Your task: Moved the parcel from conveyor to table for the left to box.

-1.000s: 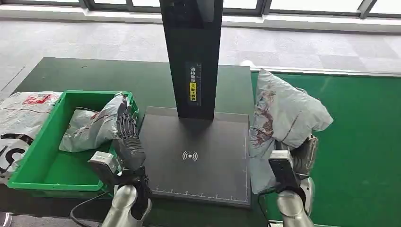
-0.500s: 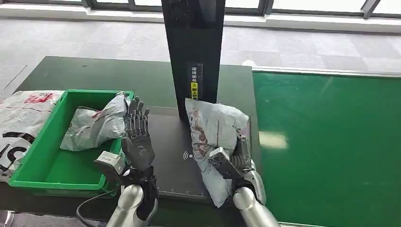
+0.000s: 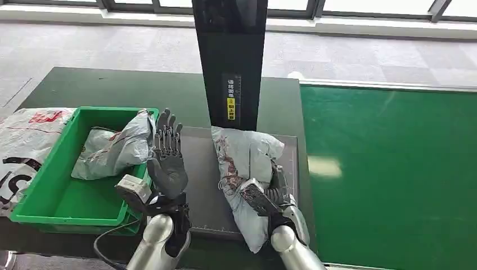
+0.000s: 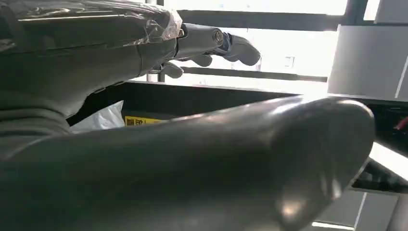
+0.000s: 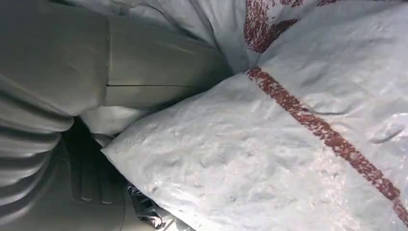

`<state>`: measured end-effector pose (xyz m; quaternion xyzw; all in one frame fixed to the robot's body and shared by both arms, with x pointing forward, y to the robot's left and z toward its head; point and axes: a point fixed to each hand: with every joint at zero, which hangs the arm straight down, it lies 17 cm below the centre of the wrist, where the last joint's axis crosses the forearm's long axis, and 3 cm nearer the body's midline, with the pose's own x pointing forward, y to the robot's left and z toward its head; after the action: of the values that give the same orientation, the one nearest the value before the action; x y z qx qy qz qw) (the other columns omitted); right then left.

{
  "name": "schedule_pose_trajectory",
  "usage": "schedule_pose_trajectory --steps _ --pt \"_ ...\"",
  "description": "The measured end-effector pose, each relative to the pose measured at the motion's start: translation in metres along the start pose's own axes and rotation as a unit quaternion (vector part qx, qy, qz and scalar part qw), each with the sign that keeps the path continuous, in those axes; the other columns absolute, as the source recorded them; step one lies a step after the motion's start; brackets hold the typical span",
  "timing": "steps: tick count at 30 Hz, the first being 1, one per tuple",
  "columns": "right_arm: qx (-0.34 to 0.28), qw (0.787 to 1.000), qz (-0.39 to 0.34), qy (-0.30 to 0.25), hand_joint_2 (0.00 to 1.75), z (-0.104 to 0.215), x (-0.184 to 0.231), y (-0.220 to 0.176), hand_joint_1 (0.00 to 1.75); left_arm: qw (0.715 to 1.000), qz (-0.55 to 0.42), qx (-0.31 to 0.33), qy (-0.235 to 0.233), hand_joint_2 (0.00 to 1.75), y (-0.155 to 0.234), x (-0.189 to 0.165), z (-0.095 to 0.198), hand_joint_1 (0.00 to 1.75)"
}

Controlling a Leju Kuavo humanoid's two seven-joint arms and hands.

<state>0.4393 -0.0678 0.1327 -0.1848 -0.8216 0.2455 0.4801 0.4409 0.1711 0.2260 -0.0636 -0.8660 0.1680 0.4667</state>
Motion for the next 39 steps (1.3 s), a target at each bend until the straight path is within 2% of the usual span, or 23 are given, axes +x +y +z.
schedule_pose_trajectory --steps 6,7,19,20,27,39 --pt "0.001 1.0 0.001 -0.001 1.75 -0.001 0.0 0.0 1.75 1.0 0.0 -0.001 0.0 0.0 0.0 0.0 0.0 0.0" --pt "0.001 1.0 0.001 -0.002 1.75 -0.002 0.0 0.0 0.02 1.0 -0.001 -0.002 0.001 0.0 -0.001 -0.001 0.0 0.0" --pt "-0.024 0.999 0.049 -0.004 1.75 -0.01 -0.002 -0.01 0.0 1.0 -0.008 -0.014 0.005 0.0 -0.009 -0.005 0.003 0.0" --pt "-0.028 0.998 0.056 -0.003 0.0 -0.008 -0.003 -0.012 0.0 1.0 -0.012 -0.013 0.005 0.0 -0.009 -0.006 0.003 0.0" --pt "-0.063 0.994 0.088 -0.022 0.0 0.011 0.012 -0.033 0.0 0.999 -0.035 -0.022 0.004 0.0 -0.015 -0.007 0.003 0.0" --pt "-0.139 0.988 0.058 -0.013 0.0 0.061 0.034 -0.086 0.0 0.998 -0.052 -0.028 -0.009 0.0 -0.015 0.007 0.0 0.0"
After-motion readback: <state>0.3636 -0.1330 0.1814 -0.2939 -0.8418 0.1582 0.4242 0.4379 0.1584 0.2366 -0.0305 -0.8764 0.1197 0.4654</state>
